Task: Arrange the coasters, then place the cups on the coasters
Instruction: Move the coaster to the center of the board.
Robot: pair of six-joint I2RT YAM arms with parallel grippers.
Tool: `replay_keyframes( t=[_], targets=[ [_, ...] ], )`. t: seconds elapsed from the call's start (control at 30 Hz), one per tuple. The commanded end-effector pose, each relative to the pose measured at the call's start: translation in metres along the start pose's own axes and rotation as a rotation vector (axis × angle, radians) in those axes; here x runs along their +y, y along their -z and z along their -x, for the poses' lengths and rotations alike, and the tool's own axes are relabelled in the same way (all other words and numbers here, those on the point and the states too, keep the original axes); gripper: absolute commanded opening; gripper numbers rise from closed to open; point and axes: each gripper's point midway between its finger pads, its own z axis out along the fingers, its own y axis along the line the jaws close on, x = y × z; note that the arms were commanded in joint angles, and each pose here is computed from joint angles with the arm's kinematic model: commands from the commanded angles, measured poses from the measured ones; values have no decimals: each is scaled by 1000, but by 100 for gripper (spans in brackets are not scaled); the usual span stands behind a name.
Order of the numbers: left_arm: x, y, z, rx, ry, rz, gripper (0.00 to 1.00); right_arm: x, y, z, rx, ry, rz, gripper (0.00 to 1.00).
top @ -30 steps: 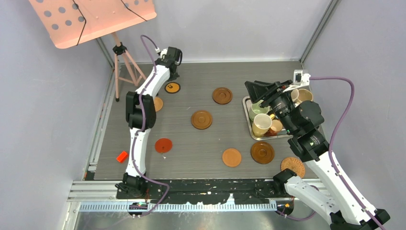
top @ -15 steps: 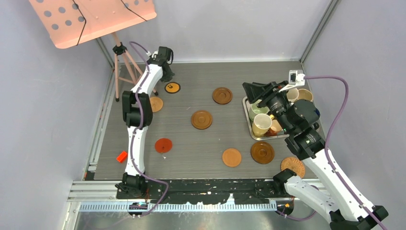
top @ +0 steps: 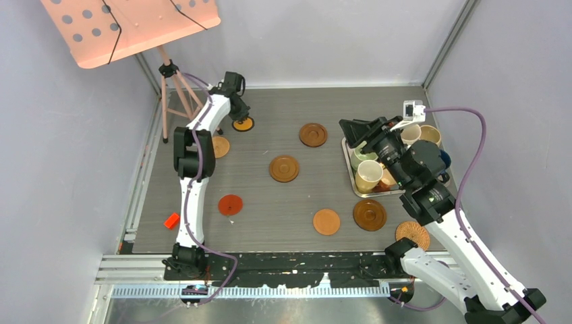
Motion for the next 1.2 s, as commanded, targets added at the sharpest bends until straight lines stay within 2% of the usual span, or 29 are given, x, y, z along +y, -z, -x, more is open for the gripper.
replay_keyframes(
  t=[0.0,0.5,0.7,0.8,0.93,1.17],
  targets=[
    [-11,0,-2,18,105,-45,8,13,8,24,-67,3,32,58],
    [-12,15,-46,105,155,-6,5,13,28,37,-121,12,25,58],
    [-10,33,-88,135,71,46,1,10,37,36,-118,8,16,58],
    [-18,45,-101,118,33,-2,1,11,42,37,-125,5,20,58],
    [-27,52,-77,15,60,-70,1,10,46,34,-118,5,21,58],
    [-39,47,-6,-121,239,-196,4,10,47,31,-108,4,28,58]
  ],
)
